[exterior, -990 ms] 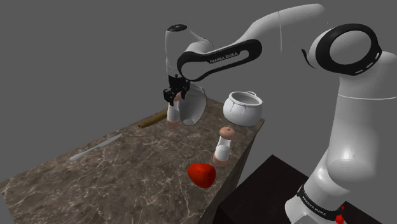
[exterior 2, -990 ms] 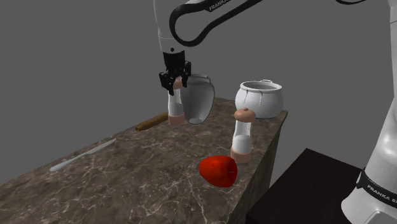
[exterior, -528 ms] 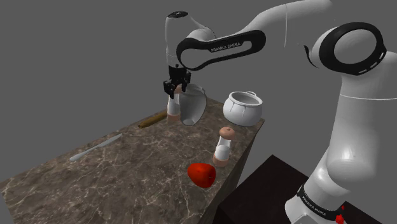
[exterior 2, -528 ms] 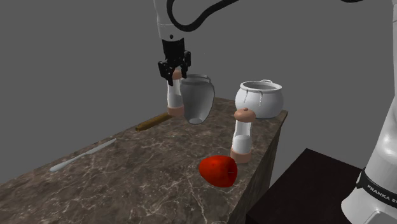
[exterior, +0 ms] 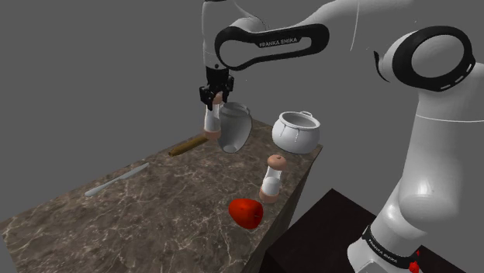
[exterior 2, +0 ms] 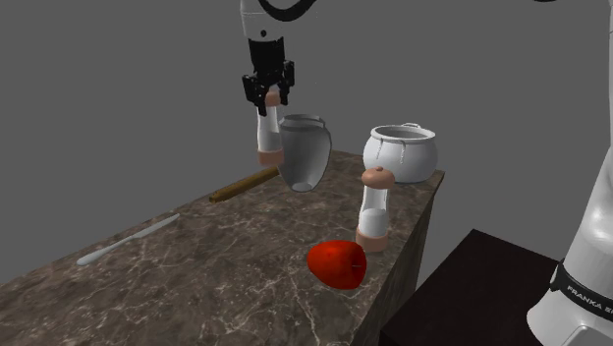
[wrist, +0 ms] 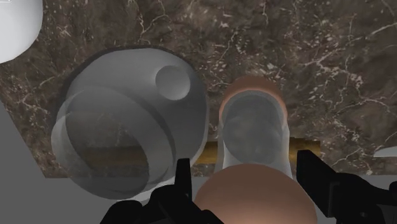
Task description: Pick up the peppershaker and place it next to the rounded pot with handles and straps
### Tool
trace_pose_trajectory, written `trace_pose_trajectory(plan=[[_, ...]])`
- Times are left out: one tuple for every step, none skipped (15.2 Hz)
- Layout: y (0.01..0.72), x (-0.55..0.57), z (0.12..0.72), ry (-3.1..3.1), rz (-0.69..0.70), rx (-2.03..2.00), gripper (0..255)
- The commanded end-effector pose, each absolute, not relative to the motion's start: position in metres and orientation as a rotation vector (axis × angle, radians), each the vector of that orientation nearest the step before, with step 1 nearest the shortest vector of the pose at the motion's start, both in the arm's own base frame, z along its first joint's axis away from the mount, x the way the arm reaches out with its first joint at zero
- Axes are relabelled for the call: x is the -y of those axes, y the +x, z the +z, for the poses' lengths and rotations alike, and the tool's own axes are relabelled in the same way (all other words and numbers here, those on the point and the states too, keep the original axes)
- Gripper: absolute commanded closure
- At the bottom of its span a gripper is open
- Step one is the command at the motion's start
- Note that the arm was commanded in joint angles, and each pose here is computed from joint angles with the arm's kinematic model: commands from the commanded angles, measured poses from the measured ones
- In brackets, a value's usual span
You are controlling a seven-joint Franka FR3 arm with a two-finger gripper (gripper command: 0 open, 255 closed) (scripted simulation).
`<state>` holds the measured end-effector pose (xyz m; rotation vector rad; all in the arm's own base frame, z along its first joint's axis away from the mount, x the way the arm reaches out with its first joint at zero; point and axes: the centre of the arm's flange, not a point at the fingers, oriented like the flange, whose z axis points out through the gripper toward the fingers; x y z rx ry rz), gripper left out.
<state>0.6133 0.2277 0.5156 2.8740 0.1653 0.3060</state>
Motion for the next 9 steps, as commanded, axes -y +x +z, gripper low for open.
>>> trace_pose_trajectory(plan=[[0.613, -0.227, 0.526, 2.874, 0.306, -0.166, 255], [0.613, -0.227, 0.532, 2.874, 0.306, -0.166, 255], [0.613, -0.227, 0.537, 2.874, 0.306, -0.166, 255], [0.613, -0.227, 0.542, 2.874, 0.306, -0.166, 255], [0.613, -0.227, 0.547, 2.874, 0.306, -0.166, 255], [0.613, -0.227, 0.553, 2.874, 0.306, -0.166, 255], [0.613, -0.227, 0.558, 2.874, 0.306, -0.166, 255], [0.613, -0.227, 0.563, 2.874, 0.306, -0.166, 255], [0.613, -0.227, 0.569, 2.874, 0.306, -0.166, 255]])
